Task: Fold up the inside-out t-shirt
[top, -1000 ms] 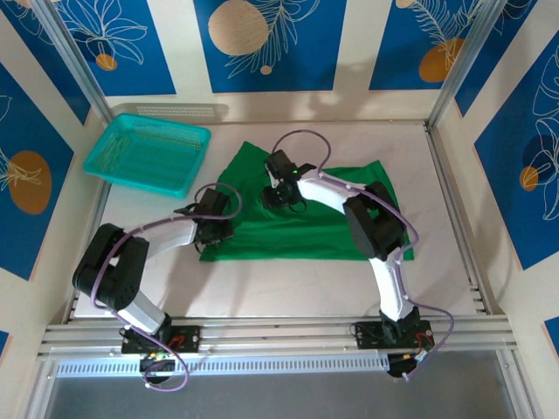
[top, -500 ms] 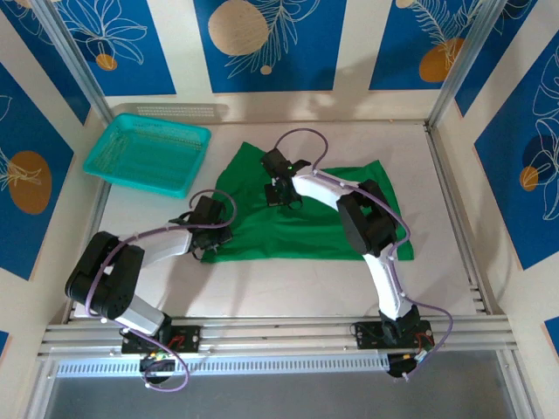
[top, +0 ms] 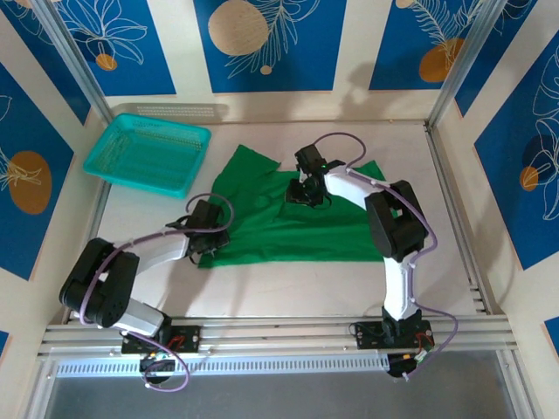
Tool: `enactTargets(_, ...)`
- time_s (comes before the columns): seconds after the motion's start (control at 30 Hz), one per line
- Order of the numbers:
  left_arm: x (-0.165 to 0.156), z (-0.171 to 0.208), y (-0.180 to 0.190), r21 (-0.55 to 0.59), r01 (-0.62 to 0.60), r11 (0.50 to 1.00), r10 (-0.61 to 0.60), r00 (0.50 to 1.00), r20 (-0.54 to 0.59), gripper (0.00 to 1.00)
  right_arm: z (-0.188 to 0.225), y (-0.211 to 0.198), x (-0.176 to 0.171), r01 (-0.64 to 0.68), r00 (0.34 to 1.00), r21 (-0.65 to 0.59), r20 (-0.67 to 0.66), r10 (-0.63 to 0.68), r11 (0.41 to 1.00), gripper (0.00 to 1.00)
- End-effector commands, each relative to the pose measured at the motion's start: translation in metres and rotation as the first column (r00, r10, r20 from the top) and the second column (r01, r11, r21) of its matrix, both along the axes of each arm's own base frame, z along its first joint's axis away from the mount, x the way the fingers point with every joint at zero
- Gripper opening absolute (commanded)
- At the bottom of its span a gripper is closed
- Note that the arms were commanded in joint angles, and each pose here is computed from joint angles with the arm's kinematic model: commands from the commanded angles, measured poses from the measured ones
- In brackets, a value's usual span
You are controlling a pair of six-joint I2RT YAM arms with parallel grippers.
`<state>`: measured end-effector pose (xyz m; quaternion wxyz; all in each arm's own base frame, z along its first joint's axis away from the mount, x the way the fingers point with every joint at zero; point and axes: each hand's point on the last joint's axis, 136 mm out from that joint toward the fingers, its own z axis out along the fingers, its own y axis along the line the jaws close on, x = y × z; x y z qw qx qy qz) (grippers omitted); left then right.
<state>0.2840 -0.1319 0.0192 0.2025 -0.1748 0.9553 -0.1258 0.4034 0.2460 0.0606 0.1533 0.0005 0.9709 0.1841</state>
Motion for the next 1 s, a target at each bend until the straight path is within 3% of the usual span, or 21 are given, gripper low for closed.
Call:
enactTargets(0.0, -0.055, -0.027, 0.040, 0.157, -0.010, 0.988, 0.040, 0.980, -0.196, 0.34, 0.046, -0.005, -0.015, -0.013, 0.997, 0.031, 0.070, 0.011, 0.999, 0.41)
enactTargets(0.13, -0.065, -0.018, 0.046, 0.167, 0.006, 0.986, 0.027, 0.981, -0.193, 0.37, 0.043, -0.056, -0.051, 0.115, 0.993, -0.030, 0.028, -0.114, 0.993, 0.42)
enactTargets(0.27, -0.091, -0.012, 0.035, 0.072, 0.095, 0.993, -0.076, 0.968, -0.241, 0.45, 0.029, -0.103, -0.106, 0.311, 0.948, 0.074, -0.094, -0.304, 0.947, 0.42)
enactTargets(0.33, -0.098, -0.005, 0.028, 0.023, 0.121, 0.992, -0.112, 0.964, -0.242, 0.47, 0.019, -0.127, -0.128, 0.371, 0.925, 0.066, -0.119, -0.361, 0.926, 0.42)
enactTargets(0.5, -0.089, 0.033, 0.002, -0.031, 0.188, 0.982, -0.190, 0.961, -0.199, 0.47, -0.011, -0.161, -0.161, 0.509, 0.848, 0.146, -0.253, -0.465, 0.848, 0.42)
enactTargets(0.57, -0.078, 0.047, -0.012, -0.015, 0.219, 0.976, -0.219, 0.964, -0.154, 0.48, -0.025, -0.173, -0.175, 0.595, 0.780, 0.145, -0.341, -0.524, 0.791, 0.41)
enactTargets(0.67, -0.063, 0.051, -0.026, 0.011, 0.208, 0.978, -0.206, 0.973, -0.105, 0.49, -0.037, -0.197, -0.198, 0.686, 0.673, 0.036, -0.411, -0.614, 0.727, 0.41)
enactTargets(0.8, -0.065, 0.012, -0.017, 0.075, 0.144, 0.987, -0.133, 0.982, -0.133, 0.48, -0.045, -0.219, -0.230, 0.820, 0.471, -0.059, -0.496, -0.730, 0.569, 0.40)
enactTargets(0.97, -0.088, -0.020, -0.004, 0.124, 0.197, 0.972, -0.165, 0.958, -0.233, 0.48, -0.036, -0.224, -0.246, 0.862, 0.419, -0.040, -0.507, -0.754, 0.506, 0.37)
